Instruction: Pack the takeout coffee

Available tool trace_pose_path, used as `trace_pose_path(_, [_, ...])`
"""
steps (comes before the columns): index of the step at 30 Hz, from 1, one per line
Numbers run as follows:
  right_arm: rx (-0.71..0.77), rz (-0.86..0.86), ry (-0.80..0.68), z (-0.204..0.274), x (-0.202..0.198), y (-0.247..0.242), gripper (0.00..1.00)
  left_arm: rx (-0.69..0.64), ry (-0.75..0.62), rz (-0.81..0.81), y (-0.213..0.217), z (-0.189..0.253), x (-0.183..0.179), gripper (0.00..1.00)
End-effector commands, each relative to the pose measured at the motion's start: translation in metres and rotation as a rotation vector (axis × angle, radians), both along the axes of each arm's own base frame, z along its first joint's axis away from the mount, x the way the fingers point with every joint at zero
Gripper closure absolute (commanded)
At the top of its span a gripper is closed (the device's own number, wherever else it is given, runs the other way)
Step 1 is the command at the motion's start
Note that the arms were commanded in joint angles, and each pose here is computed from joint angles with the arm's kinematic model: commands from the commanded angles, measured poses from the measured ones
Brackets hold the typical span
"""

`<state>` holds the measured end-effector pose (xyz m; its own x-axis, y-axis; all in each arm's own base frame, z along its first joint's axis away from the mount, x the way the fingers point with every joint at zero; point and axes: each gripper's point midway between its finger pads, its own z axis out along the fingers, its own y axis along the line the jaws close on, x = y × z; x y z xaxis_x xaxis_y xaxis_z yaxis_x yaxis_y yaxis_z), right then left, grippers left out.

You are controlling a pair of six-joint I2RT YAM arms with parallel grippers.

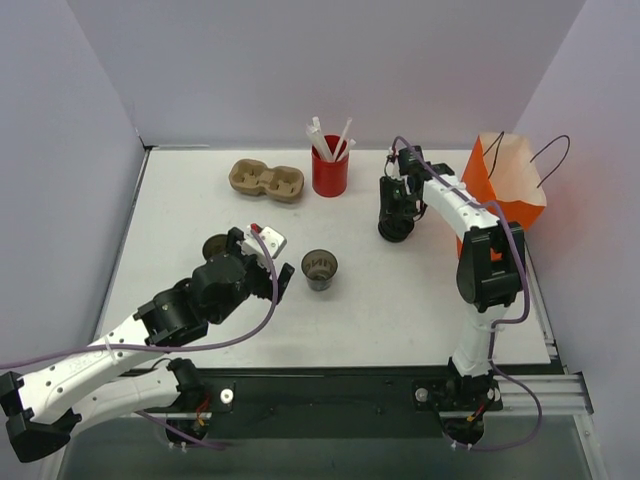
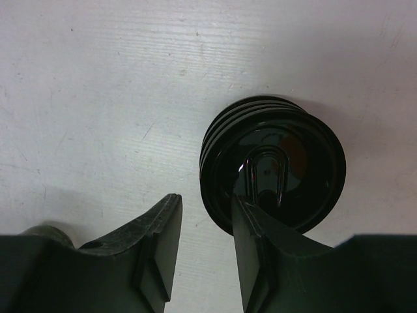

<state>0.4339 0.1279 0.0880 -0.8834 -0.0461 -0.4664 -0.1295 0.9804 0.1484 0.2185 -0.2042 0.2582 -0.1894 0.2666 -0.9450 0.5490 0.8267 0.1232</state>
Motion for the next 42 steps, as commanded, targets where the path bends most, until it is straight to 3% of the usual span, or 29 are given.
trace_pose_path(1, [0.003,0.012,0.018,-0.001,0.004,-0.002,0.64,-0.040,-0.031,-0.014,-0.005,0.016,0.001,0.04])
trace_pose_path(7, [0.008,0.019,0.032,-0.007,0.002,-0.002,0.68,-0.040,-0.031,-0.016,-0.006,0.015,0.001,0.04])
trace_pose_path(12, [0.017,0.030,0.027,-0.004,0.002,-0.002,0.82,-0.036,-0.029,-0.016,-0.007,0.014,0.001,0.04])
trace_pose_path(32, [0.046,-0.012,-0.060,0.044,-0.001,-0.005,0.88,-0.035,-0.001,-0.023,-0.009,0.010,-0.001,0.05])
trace_pose_path(35, [0.141,0.000,-0.078,0.068,-0.011,0.009,0.88,-0.093,0.024,-0.046,-0.014,0.018,-0.007,0.07])
trace_pose_path(42, [0.580,0.182,-0.100,0.147,-0.075,0.081,0.89,-0.244,0.126,-0.059,-0.017,0.031,-0.019,0.11])
